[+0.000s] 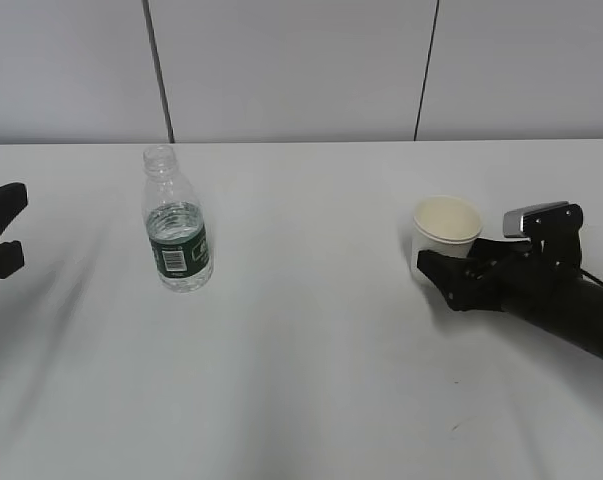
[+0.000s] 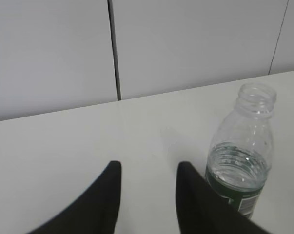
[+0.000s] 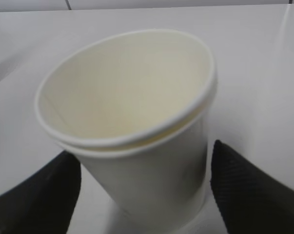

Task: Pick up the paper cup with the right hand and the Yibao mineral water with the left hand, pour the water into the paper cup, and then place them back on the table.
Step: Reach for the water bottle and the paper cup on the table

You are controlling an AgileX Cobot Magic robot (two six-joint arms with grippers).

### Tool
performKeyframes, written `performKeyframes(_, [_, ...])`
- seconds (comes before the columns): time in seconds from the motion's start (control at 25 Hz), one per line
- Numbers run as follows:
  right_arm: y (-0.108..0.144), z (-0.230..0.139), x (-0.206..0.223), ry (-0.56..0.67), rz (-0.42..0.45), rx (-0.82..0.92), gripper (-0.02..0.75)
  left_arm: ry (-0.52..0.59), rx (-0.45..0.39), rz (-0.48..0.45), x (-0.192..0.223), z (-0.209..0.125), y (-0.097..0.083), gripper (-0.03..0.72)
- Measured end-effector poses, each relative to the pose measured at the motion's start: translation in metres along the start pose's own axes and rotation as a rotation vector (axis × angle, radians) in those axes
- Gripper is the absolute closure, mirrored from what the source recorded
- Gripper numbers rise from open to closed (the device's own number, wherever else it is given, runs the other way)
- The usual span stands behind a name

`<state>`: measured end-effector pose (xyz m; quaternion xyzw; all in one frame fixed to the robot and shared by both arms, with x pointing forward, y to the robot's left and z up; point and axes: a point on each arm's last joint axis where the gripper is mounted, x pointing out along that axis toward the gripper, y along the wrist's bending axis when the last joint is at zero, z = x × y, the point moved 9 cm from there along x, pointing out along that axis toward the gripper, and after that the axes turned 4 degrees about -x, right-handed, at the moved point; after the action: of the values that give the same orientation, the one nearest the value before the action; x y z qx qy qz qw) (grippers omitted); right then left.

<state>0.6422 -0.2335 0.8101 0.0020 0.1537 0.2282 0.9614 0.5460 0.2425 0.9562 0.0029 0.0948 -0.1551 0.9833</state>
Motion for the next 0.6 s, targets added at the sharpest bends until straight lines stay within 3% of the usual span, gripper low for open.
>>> performKeyframes(0.6, [-0.004, 0.012, 0.019, -0.046, 0.041, -0.045, 0.092, 0.0, 0.002, -0.002, 0.0, 0.0, 0.0, 0.443])
